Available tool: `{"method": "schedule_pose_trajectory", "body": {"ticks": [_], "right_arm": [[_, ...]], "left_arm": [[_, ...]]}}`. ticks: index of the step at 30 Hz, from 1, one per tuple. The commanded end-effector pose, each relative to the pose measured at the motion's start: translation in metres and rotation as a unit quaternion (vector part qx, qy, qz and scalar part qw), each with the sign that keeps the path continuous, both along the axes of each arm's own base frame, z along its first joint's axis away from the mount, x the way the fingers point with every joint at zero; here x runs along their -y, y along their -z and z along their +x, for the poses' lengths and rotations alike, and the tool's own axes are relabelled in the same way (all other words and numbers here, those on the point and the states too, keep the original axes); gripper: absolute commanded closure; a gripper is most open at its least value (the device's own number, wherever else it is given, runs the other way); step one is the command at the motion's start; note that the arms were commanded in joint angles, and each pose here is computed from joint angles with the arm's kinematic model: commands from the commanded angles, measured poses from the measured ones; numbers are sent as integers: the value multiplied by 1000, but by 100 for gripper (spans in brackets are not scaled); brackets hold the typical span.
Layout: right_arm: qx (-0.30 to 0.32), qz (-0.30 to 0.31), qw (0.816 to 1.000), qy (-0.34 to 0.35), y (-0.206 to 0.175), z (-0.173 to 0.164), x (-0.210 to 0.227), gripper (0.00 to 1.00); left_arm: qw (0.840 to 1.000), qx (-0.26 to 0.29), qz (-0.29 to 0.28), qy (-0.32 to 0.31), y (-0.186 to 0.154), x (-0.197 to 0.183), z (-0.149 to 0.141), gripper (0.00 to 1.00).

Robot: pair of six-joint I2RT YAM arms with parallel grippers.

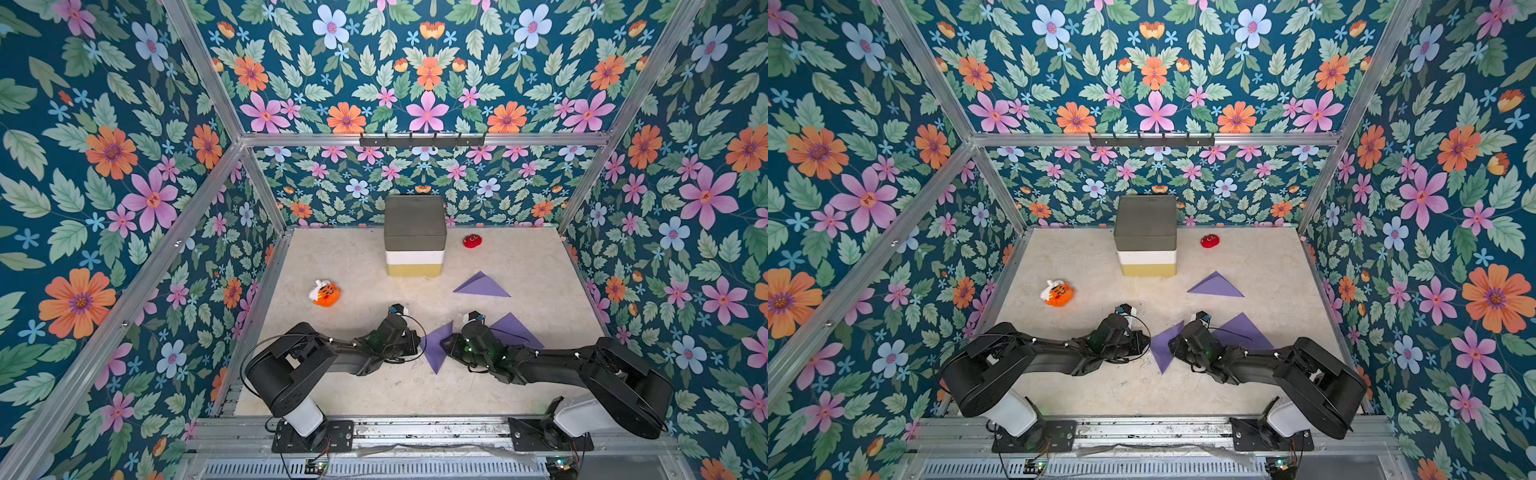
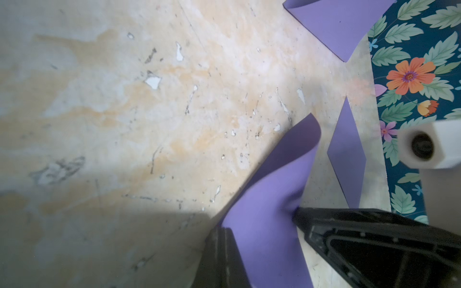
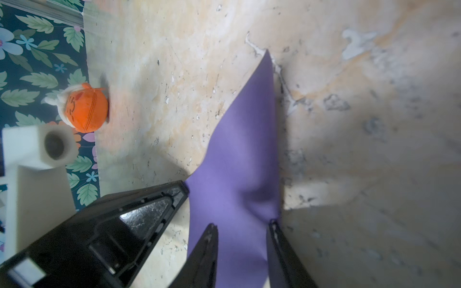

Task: Fold the square paper diagonally
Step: Fold the paper at the center of the board.

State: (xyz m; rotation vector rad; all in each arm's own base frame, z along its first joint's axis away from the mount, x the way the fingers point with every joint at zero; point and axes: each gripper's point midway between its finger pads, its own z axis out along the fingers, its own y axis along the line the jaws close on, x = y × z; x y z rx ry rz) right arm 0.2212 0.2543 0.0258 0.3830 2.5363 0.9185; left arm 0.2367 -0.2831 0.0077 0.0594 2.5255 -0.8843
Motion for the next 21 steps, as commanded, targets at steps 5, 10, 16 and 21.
{"method": "schedule_pose_trajectory", "body": {"ticks": [5, 10, 16, 21], "right_arm": [[8, -5, 1000, 11, -17, 2, 14, 63], [33, 49, 998, -28, -50, 13, -16, 71], [20, 42, 998, -29, -39, 25, -27, 92], [-1, 17, 1000, -2, -11, 31, -10, 96]], "left_arm": [[986, -88, 144, -4, 55, -53, -38, 100], [986, -88, 143, 0, 55, -52, -38, 100], [986, -89, 143, 2, 56, -51, -39, 100], [986, -87, 141, 3, 55, -50, -39, 100]]}}
